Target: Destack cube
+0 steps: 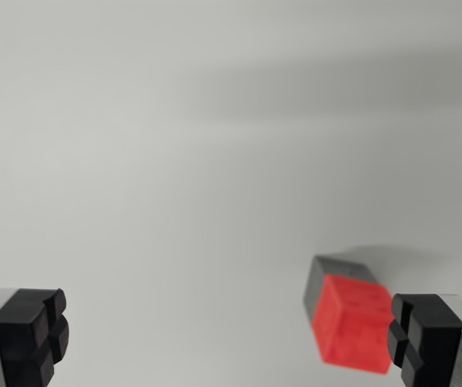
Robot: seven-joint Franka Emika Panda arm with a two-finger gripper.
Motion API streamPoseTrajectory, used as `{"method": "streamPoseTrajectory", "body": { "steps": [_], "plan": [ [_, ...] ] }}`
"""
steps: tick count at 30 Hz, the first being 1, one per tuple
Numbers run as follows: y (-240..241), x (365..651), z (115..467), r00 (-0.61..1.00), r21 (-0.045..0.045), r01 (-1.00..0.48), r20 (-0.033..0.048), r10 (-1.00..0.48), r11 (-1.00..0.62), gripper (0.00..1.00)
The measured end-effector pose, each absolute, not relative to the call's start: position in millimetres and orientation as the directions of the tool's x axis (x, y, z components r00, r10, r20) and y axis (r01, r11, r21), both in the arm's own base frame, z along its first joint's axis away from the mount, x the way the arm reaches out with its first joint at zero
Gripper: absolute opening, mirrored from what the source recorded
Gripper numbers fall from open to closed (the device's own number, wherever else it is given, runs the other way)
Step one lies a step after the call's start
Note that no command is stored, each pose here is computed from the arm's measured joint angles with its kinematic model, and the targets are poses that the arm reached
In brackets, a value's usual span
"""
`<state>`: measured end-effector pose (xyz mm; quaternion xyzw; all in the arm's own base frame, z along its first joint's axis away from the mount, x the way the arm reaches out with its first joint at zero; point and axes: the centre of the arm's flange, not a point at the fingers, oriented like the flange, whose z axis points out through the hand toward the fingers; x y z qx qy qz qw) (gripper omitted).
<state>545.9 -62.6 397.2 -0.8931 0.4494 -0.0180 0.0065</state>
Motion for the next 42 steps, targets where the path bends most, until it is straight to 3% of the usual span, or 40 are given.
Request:
{"method": "streamPoseTrajectory", "body": {
  "steps": [21,42],
  "plan": [
    [-92,498,356,0.54,-0.0192,-0.842,0.0132,-0.842,-0.54,1.0],
    [-129,440,304,0.467,-0.005,-0.884,0.0003,-0.884,-0.467,1.0]
  ]
}}
